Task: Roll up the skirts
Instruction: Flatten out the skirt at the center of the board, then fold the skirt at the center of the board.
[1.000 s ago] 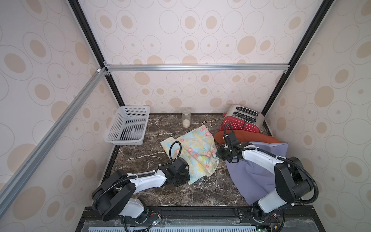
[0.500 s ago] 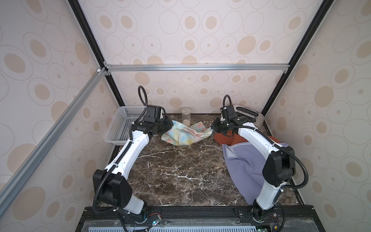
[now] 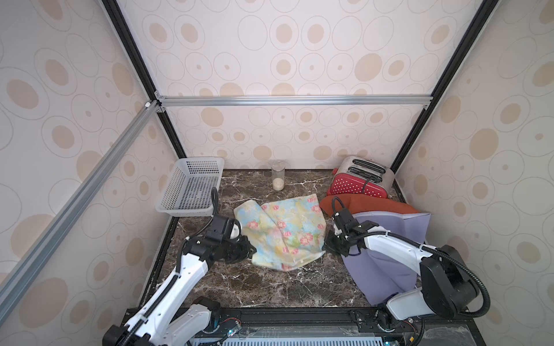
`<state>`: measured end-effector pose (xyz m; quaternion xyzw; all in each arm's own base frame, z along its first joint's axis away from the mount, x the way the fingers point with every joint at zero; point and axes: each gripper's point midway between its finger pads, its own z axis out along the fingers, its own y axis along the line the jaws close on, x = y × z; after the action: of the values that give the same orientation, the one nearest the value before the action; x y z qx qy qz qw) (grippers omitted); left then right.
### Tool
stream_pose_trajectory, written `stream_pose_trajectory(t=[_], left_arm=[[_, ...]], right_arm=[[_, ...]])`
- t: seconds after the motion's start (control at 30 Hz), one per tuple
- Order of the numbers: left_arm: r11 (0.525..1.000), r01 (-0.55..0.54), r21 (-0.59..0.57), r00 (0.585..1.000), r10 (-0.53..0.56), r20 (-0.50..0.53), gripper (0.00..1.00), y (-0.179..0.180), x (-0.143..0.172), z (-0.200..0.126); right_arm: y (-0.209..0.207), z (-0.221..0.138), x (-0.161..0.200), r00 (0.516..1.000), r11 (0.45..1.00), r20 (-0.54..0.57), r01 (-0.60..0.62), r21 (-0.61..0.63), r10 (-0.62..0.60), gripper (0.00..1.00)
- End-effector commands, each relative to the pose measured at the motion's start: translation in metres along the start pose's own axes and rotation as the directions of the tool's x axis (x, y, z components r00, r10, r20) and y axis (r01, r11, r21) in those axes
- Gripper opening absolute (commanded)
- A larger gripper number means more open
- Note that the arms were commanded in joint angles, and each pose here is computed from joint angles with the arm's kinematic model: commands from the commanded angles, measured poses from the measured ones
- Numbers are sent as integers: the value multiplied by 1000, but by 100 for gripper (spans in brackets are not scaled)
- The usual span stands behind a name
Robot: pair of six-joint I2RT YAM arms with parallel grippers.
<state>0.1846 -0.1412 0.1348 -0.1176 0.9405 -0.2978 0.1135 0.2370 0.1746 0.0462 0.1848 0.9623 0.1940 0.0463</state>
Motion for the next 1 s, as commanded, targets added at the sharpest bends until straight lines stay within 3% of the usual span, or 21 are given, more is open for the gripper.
stream_pose_trajectory(t=[0.0,0.03,0.1,0.17,0.23,0.33,0.43,0.5,0.57,0.63,0.73,0.9,0.97], left_arm=[[998,41,40,999,-42,13,56,-7,14,-18],[1000,28,9,998,-28,60,64,-5,8,-26],[994,19,-106,988,-2,157,88,4,-12,-43],[988,-1,-152,980,31,198,94,1,-34,-43],[978,14,-210,977,32,213,96,4,-59,-33],[962,109,-250,972,-51,230,94,19,-97,-15],[934,185,-304,948,-87,307,93,37,-130,-7],[889,233,-394,931,-86,355,93,59,-145,-5],[850,267,-454,920,-83,384,91,75,-155,-2],[822,292,-488,907,-77,413,86,87,-165,4],[806,338,-486,886,-98,453,78,100,-178,15],[779,383,-496,854,-94,512,75,119,-197,22],[791,400,-463,846,-124,519,73,125,-204,31]], right_arm=[[-10,-12,2,999,1000,43,-11,9,11,42],[-12,-17,0,998,1000,64,-9,22,8,46],[-6,-30,-10,993,1000,120,1,16,-3,52],[4,-39,-22,986,1000,168,14,8,-15,54],[15,-47,-37,977,999,211,30,16,-33,55],[39,-46,-66,960,996,265,78,33,-84,57],[55,-37,-92,965,988,232,94,122,-121,58],[66,-31,-107,966,985,228,88,146,-120,58],[77,-26,-116,960,992,263,67,105,-93,58],[100,-16,-117,960,994,262,105,-21,-96,54],[144,6,-89,969,967,174,204,-155,-177,51],[200,39,18,899,875,111,438,-207,-423,57],[209,50,57,865,844,90,501,-192,-493,57]])
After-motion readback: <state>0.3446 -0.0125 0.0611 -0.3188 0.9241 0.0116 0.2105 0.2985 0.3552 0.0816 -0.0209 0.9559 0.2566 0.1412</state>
